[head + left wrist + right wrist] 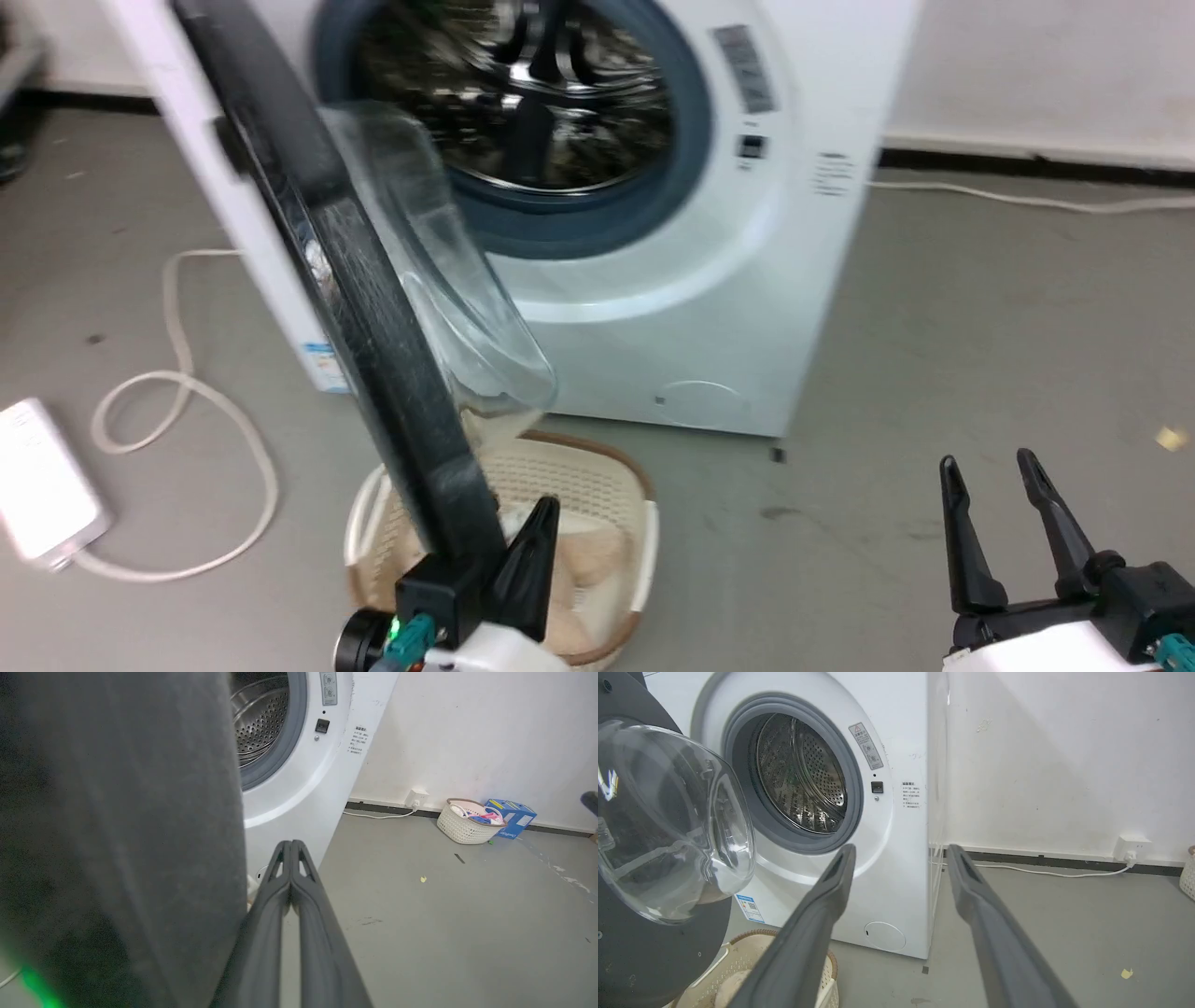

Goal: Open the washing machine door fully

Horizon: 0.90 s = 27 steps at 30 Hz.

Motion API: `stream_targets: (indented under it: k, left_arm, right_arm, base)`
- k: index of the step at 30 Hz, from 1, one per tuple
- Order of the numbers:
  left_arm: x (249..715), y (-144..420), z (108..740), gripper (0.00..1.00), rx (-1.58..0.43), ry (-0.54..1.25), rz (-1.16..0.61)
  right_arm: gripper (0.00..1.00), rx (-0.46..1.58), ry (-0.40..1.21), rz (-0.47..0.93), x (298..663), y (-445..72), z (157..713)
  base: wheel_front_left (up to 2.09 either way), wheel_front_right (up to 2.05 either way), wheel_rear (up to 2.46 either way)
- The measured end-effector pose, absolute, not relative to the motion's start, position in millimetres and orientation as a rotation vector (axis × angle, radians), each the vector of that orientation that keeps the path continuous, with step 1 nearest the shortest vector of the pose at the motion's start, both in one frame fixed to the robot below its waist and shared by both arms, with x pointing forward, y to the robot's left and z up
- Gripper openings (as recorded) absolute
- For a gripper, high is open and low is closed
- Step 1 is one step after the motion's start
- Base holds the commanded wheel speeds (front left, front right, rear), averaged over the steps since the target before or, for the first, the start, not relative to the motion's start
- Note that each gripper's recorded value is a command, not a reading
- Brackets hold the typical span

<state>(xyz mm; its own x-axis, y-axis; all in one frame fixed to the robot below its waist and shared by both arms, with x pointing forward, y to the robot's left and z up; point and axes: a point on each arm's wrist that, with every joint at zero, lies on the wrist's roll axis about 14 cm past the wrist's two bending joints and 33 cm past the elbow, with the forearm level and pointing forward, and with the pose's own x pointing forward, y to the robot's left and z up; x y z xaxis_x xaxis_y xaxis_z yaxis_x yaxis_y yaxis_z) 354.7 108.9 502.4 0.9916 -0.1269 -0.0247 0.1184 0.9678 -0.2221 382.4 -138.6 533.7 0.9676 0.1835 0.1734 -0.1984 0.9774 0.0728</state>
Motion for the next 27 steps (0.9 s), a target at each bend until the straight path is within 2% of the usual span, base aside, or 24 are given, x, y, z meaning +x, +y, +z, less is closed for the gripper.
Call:
stream_targets:
  k: [18, 27]
  left_arm:
    - [280.7, 249.3, 505.5, 0.00, -0.144, 0.007, 0.331]
    - [258.8, 324.2, 504.7, 0.00, -0.090, 0.045, 0.529]
  right_arm:
    - [1.00, 0.142, -0.144, 0.534, 406.4, -16.8, 530.3]
    - [1.00, 0.144, -0.081, 0.611, 419.8, 8.0, 503.0]
  base:
    - [0.00, 0.00, 0.00]
    - [0.00, 0.00, 0.00]
